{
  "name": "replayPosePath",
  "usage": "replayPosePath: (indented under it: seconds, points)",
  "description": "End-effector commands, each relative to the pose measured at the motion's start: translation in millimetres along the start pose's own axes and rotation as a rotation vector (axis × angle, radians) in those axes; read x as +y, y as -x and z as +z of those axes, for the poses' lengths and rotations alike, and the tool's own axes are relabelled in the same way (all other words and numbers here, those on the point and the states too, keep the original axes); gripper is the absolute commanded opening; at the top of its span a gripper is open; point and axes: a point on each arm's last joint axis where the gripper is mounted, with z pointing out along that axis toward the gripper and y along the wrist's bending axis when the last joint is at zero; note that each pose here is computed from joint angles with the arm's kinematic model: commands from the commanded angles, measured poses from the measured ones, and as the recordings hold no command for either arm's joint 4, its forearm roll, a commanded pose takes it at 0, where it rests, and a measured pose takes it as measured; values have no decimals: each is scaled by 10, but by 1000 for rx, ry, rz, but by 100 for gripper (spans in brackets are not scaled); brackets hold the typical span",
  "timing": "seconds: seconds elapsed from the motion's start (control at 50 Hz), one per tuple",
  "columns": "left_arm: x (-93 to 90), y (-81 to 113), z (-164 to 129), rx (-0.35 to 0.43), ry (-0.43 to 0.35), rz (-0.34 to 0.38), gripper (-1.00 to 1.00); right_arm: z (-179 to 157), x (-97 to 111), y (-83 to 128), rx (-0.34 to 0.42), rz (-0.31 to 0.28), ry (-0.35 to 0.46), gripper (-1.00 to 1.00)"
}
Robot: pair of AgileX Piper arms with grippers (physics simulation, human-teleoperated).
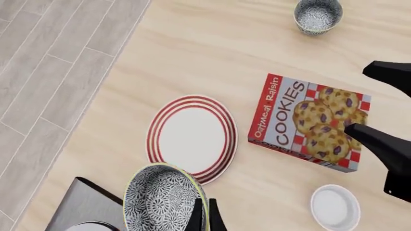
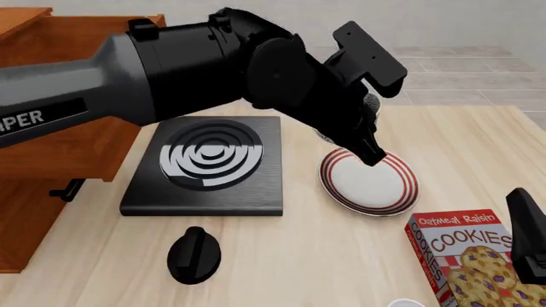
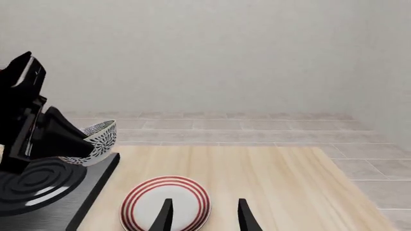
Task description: Pick the akita bowl in the top layer of the wooden cabinet and place it on the plate.
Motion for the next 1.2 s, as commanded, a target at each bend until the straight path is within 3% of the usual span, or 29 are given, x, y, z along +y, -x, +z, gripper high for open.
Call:
replayPosePath:
  seconds: [0.02,0.58,1.2]
  points:
    - [-95,23,106,-11,-14,-10,-100,0,0,0,-1,-2,0,100]
    - [-325,55,398,-15,-53,-39,-100,0,-4,-11,4,4,-7,100]
    - [-332,-17,728,-2,-51,-141,-100,0,-4,-11,4,6,-8,100]
